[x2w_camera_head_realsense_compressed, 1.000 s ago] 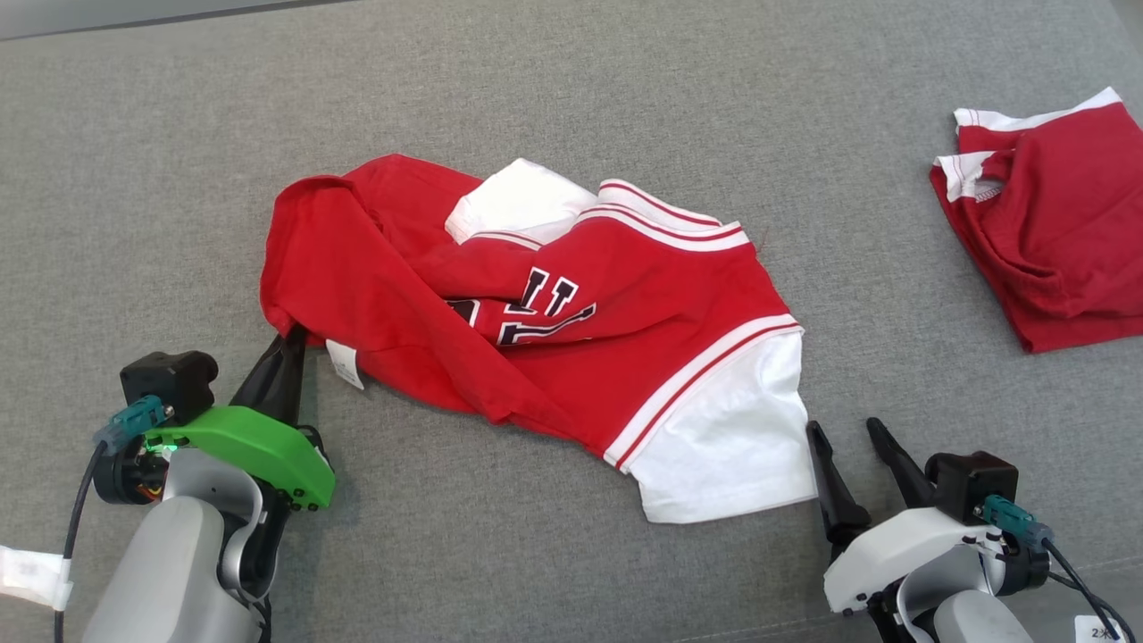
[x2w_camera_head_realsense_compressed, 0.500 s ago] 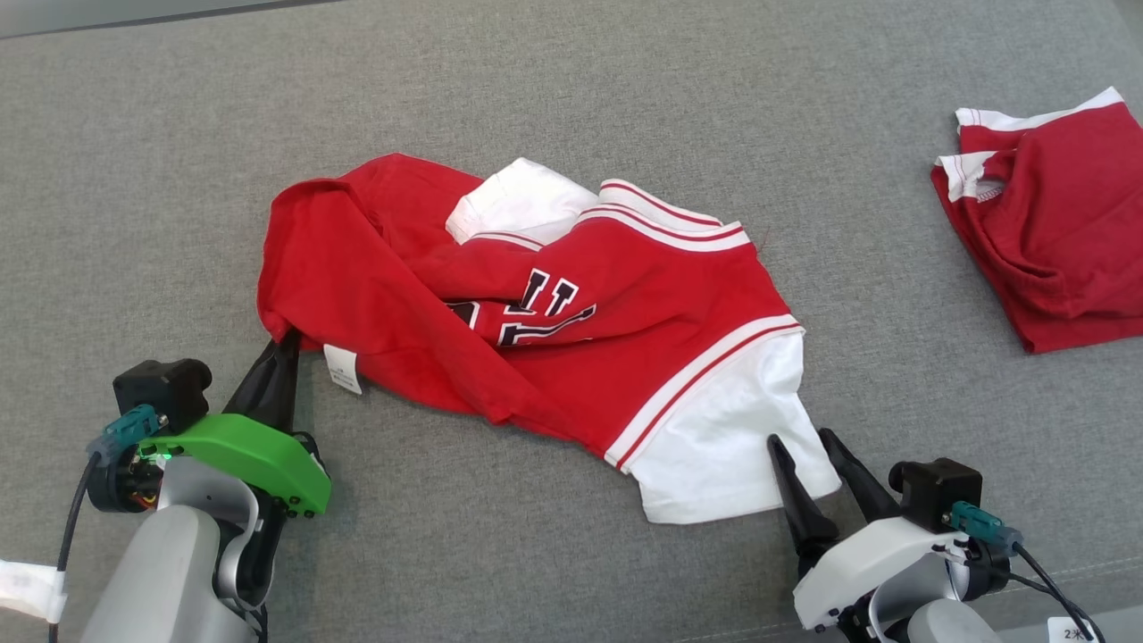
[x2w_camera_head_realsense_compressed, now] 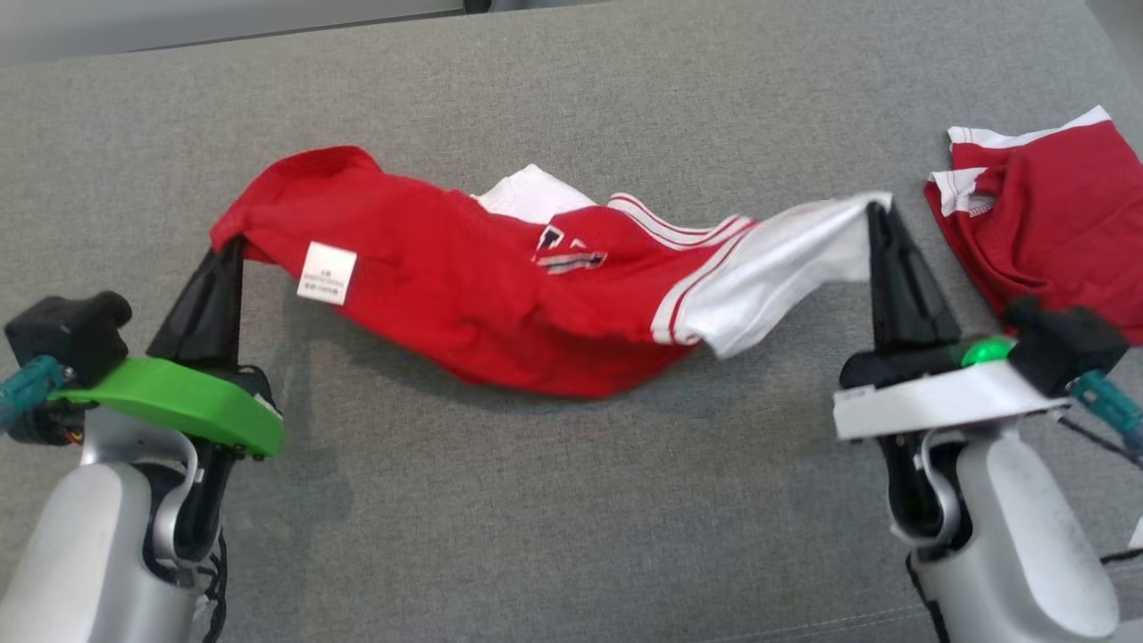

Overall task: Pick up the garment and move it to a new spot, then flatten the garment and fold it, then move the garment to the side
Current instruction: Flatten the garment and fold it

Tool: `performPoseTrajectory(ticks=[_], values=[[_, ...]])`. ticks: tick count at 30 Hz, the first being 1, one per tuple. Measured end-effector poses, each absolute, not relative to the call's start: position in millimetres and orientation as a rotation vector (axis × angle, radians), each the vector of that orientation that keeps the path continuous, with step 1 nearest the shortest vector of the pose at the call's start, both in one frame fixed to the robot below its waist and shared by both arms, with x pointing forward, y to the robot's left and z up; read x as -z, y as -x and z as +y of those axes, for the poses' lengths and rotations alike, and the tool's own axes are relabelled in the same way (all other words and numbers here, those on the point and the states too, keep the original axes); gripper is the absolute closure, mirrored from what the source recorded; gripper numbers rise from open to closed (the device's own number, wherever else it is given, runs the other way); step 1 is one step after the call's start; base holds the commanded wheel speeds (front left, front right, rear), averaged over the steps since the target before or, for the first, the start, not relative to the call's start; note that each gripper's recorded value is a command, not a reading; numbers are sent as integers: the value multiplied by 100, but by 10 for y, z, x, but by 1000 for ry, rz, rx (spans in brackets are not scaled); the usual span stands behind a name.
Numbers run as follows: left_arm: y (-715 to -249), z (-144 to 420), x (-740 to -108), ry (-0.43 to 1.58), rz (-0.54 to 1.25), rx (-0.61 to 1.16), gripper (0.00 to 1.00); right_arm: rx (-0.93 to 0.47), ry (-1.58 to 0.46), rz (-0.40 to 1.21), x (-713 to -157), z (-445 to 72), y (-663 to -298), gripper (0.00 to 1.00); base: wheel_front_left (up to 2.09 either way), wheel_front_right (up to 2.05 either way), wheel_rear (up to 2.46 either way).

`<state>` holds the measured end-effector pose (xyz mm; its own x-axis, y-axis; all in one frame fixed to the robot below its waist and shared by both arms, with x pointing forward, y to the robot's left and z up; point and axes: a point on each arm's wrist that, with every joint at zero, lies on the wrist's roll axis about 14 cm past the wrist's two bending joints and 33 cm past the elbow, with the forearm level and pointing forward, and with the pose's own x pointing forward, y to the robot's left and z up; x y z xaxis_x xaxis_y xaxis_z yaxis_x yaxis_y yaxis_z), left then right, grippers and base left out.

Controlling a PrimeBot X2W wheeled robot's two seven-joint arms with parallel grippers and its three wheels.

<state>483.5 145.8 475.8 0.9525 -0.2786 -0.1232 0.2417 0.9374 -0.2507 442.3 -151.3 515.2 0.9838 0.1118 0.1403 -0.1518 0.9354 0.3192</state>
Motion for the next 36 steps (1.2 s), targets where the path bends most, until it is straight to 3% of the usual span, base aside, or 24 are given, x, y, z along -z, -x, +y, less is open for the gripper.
performPoseTrajectory(ticks=[10,19,27,36], values=[[-4941,1732,-6053,238,-161,262,100,-133,-266,-583,-6717,-1744,-4807,100,0,0,0],[-4684,1953,-7245,135,-498,236,100,-135,-171,-933,-7934,-1826,-4501,100,0,0,0],[-4599,1972,-7440,107,-564,222,100,-146,-141,-887,-8003,-1808,-4542,100,0,0,0],[-5123,1754,-7284,121,-506,294,100,-183,-124,-714,-7766,-1741,-5216,100,0,0,0]])
